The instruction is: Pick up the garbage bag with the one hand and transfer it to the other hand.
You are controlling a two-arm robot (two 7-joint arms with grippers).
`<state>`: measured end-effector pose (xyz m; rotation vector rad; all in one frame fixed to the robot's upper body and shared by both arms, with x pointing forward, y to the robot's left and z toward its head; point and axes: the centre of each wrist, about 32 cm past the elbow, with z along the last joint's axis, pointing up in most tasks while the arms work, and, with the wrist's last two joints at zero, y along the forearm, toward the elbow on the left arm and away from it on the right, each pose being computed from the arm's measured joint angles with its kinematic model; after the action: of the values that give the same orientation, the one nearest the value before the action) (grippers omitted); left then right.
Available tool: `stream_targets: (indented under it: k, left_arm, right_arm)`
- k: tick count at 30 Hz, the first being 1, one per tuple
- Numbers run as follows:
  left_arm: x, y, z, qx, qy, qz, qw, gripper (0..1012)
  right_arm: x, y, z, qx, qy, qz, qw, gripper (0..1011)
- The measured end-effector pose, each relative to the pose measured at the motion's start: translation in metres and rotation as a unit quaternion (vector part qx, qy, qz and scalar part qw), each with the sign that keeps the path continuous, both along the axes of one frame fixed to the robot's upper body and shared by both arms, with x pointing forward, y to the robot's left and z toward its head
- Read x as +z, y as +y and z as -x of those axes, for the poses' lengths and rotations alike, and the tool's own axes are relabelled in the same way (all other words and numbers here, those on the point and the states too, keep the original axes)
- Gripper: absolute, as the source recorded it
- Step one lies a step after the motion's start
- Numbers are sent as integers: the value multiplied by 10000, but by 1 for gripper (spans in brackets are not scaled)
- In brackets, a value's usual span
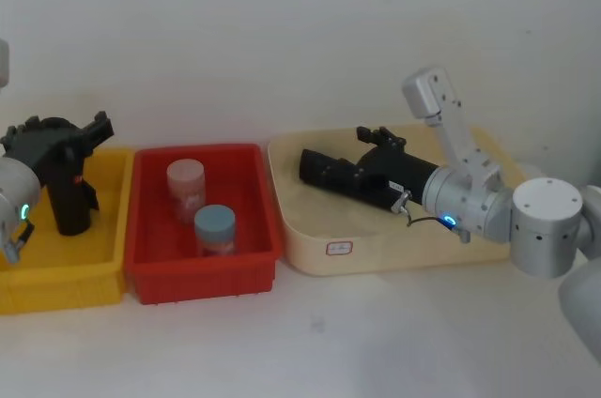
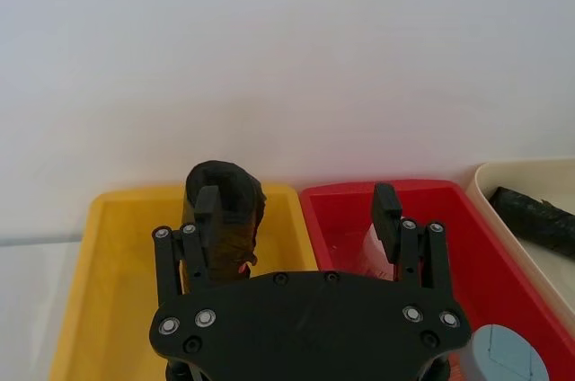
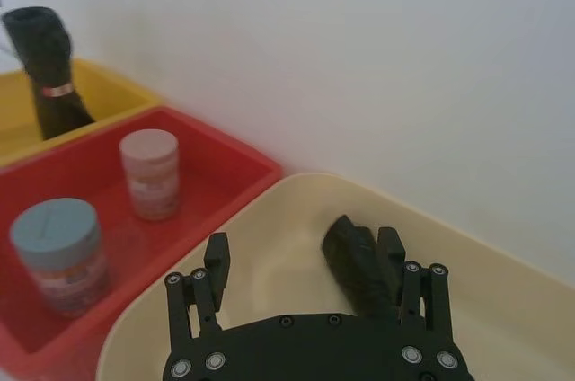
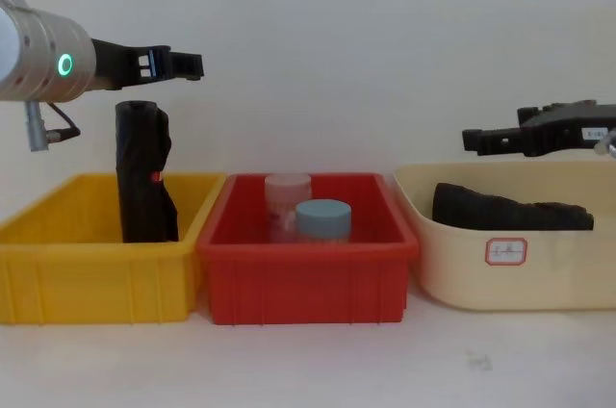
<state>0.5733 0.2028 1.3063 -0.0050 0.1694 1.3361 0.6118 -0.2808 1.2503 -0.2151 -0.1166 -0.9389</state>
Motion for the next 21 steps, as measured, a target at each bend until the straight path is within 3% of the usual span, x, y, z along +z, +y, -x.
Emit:
stream_targets:
  k: [12, 21]
  left_arm:
    - [-15, -4, -9, 68, 12, -34, 10000, 1000]
    - [-17, -4, -12, 91, 12, -43, 9999, 1000]
  right_arm:
    - [126, 107, -54, 716, 223, 37, 9972, 1004]
    - [252, 290, -144, 1378, 512, 89, 9891, 1004]
